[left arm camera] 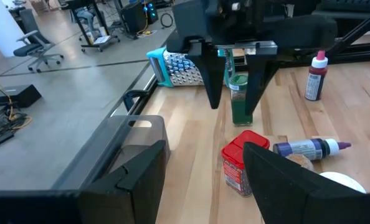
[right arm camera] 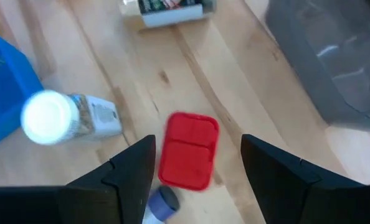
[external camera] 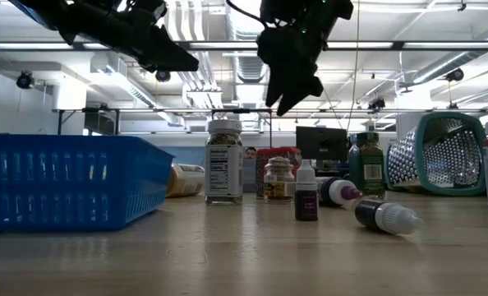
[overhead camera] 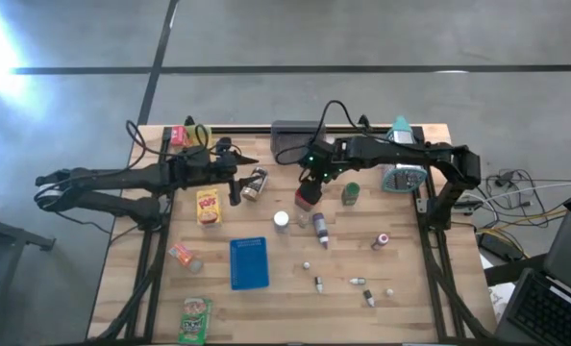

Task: Pick & Place Kitchen Items
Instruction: Put the red spice can into the black bin

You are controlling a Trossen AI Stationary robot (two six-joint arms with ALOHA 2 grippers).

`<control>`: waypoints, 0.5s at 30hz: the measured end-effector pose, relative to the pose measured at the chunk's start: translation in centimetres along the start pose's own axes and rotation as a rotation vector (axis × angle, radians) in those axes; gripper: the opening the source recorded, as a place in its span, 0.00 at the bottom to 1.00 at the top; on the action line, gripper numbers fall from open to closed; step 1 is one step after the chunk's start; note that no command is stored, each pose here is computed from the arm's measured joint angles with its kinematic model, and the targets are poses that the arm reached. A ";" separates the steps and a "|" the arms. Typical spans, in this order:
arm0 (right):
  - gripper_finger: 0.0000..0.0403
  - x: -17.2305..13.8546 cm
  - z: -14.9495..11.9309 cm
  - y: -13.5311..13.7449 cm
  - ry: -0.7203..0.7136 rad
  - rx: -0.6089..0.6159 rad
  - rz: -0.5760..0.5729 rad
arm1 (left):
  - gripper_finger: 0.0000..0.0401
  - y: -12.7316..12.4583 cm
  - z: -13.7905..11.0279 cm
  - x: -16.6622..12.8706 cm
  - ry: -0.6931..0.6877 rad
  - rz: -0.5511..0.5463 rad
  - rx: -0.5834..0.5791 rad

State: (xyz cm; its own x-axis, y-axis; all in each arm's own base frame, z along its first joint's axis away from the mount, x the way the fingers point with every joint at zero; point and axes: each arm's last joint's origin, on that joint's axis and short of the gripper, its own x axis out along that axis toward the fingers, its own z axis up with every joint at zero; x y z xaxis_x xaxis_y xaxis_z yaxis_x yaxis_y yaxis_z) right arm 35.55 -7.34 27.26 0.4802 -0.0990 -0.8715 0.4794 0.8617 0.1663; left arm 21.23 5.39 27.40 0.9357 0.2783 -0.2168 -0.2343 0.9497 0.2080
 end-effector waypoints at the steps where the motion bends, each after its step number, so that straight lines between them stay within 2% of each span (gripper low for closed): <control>1: 0.57 0.0 0.0 0.1 -0.004 0.017 0.002 | 0.54 0.0 0.0 0.0 0.000 0.000 0.000; 5: 0.58 0.3 -0.1 0.6 -0.013 0.088 -0.017 | 0.54 0.0 0.0 0.0 0.000 0.000 0.000; 15: 0.56 1.8 -0.8 1.0 0.050 0.110 -0.063 | 0.54 0.0 0.0 0.0 0.000 0.000 0.005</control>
State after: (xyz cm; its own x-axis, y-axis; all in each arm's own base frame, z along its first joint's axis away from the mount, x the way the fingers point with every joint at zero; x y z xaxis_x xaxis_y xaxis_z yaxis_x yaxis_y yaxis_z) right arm 36.36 -6.25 25.47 0.4108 -0.1239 -0.9033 0.5862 0.7947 0.1576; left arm 21.23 5.39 27.40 0.9357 0.2783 -0.2168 -0.2330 0.9489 0.2127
